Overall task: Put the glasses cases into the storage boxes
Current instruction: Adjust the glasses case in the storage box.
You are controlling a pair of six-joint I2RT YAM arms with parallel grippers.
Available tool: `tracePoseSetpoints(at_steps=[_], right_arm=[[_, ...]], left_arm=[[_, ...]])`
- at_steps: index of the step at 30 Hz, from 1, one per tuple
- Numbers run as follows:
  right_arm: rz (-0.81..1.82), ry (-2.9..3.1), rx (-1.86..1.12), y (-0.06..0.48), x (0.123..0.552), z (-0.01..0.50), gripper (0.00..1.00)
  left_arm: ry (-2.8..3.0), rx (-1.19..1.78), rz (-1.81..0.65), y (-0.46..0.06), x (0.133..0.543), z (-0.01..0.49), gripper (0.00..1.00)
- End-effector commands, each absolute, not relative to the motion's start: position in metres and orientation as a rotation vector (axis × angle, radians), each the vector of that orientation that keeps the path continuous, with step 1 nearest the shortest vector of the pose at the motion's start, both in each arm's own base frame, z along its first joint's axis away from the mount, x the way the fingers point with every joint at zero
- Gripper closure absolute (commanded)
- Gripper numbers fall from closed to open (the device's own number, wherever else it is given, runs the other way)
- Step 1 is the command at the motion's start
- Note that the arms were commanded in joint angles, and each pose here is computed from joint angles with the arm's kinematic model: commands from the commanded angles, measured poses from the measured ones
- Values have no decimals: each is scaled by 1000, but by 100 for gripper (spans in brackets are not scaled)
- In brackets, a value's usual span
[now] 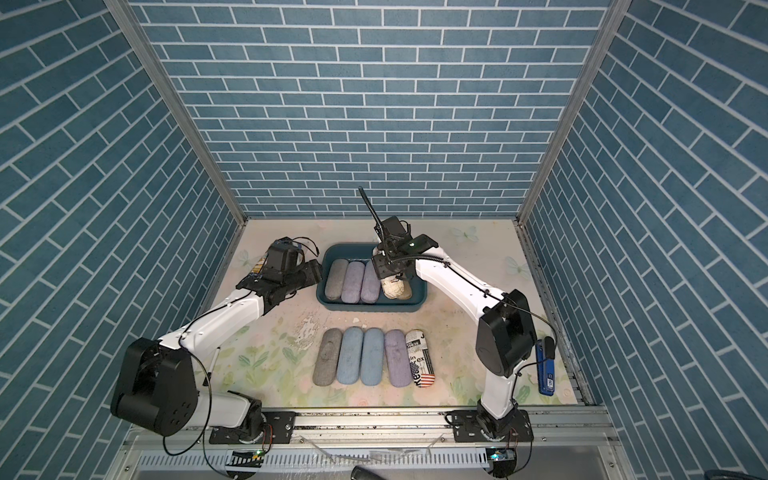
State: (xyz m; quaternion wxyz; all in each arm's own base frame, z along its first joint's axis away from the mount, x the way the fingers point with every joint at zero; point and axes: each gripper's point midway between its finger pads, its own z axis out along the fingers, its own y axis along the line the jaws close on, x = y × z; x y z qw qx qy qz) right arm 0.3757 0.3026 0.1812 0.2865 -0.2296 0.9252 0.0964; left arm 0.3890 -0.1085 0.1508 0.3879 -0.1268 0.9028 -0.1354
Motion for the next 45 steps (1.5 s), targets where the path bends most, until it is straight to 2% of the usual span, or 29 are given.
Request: tracePoseSetpoints(at_steps=[1, 8, 22, 35, 45], right_arm=[[162, 2421, -641, 295, 403, 179, 52], [87, 2445, -611, 279, 433, 153, 52], [-132, 2427, -670, 257, 461, 135, 52], [-206, 2454, -718, 251, 461, 107, 51], [-124, 2527, -708, 254, 444, 89, 51]], left_arm=[[2266, -307, -375, -109, 389, 158, 21], [2264, -299, -401, -112, 388, 156, 21], [2281, -297, -411, -116, 393, 146, 21], [2289, -291, -413, -117, 392, 141, 21], [2295, -293, -421, -118, 393, 137, 21]])
